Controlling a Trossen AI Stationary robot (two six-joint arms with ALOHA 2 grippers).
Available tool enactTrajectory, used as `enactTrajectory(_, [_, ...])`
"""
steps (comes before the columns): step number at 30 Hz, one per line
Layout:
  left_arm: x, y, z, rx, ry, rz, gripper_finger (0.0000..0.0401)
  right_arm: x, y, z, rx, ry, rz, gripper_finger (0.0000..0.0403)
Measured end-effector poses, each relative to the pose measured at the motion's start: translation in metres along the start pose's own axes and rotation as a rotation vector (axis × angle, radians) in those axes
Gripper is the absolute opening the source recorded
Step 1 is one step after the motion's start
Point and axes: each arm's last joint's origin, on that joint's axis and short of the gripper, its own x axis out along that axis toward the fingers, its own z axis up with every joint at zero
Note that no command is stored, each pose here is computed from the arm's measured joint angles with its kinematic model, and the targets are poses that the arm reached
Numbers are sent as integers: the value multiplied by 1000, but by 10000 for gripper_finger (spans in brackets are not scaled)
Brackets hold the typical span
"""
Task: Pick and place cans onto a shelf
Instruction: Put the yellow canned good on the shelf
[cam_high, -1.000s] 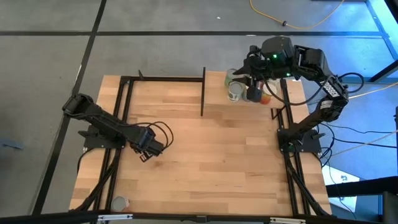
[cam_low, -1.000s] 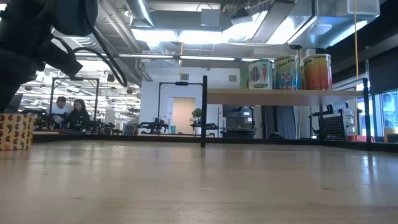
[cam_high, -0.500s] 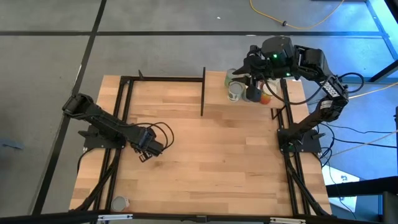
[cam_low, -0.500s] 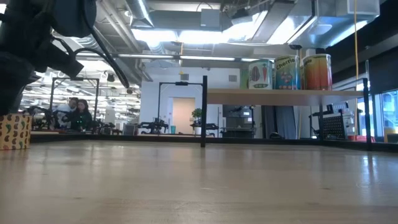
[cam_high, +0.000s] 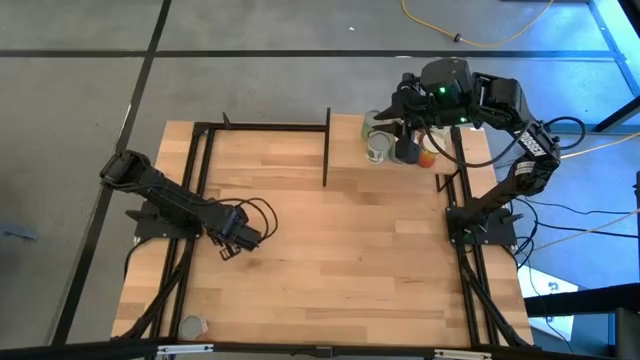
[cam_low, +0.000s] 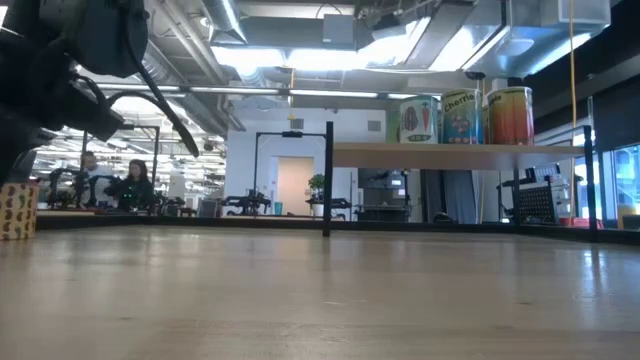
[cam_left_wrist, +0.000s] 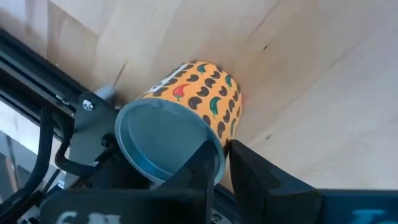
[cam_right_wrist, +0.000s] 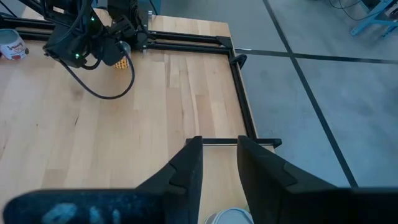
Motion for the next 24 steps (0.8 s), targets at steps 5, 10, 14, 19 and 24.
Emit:
enactTrajectory(5, [0, 0, 0, 60, 13, -13, 10, 0, 0, 0, 0, 0, 0, 101])
enactTrajectory(10, [-9, -2, 1, 166, 16, -23, 4, 0, 0, 1, -1, -12, -3, 101])
enactTrajectory(14, [-32, -1, 4, 290, 13, -21, 3, 0, 0, 1, -2, -12, -3, 101])
enactTrajectory(19, [-82, 8, 19, 391, -66, -44, 2, 0, 0, 1, -4, -10, -3, 101])
enactTrajectory(24, [-142, 36, 37, 357, -184, -93, 1, 0, 0, 0, -5, 3, 0, 101])
